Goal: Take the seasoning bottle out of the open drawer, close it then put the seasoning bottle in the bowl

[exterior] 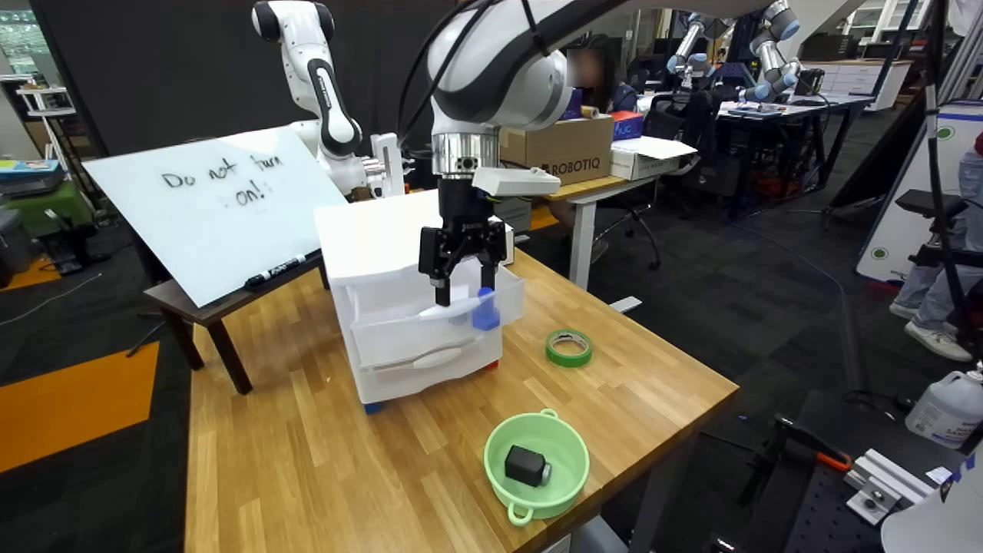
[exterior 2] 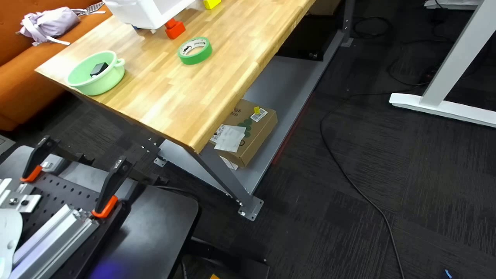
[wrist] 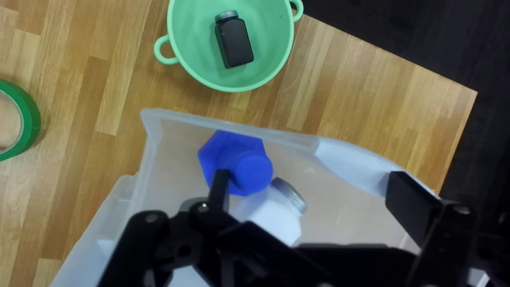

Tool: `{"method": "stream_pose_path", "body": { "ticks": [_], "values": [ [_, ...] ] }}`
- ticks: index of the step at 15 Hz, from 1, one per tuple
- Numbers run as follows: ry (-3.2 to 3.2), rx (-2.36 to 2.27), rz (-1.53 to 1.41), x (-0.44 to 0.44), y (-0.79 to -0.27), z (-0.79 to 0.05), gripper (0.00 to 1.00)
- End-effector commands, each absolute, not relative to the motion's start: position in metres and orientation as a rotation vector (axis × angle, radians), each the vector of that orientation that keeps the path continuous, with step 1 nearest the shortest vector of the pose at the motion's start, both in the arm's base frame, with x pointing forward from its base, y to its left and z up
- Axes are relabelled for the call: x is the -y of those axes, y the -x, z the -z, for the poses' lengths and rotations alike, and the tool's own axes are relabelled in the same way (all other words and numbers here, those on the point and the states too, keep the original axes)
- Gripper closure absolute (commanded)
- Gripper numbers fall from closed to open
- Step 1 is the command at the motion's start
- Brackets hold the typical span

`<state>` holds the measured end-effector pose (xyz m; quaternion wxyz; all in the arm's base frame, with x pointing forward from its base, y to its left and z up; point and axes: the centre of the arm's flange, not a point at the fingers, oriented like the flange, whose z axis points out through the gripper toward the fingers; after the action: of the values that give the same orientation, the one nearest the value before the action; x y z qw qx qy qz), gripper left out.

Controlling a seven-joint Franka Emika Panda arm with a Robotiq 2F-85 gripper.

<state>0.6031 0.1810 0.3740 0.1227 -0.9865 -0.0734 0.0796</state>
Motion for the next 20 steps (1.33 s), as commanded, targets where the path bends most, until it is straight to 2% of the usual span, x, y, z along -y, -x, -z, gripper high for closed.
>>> {"method": "stream_pose_path", "body": {
  "ticks": [1, 20],
  "values": [
    [2.866, 0.21, -0.203, -0.181, -0.589, -0.378, 0.0],
    [2.859, 0.268, -0.195, -0.183, -0.601, -0.384, 0.0]
  ]
}}
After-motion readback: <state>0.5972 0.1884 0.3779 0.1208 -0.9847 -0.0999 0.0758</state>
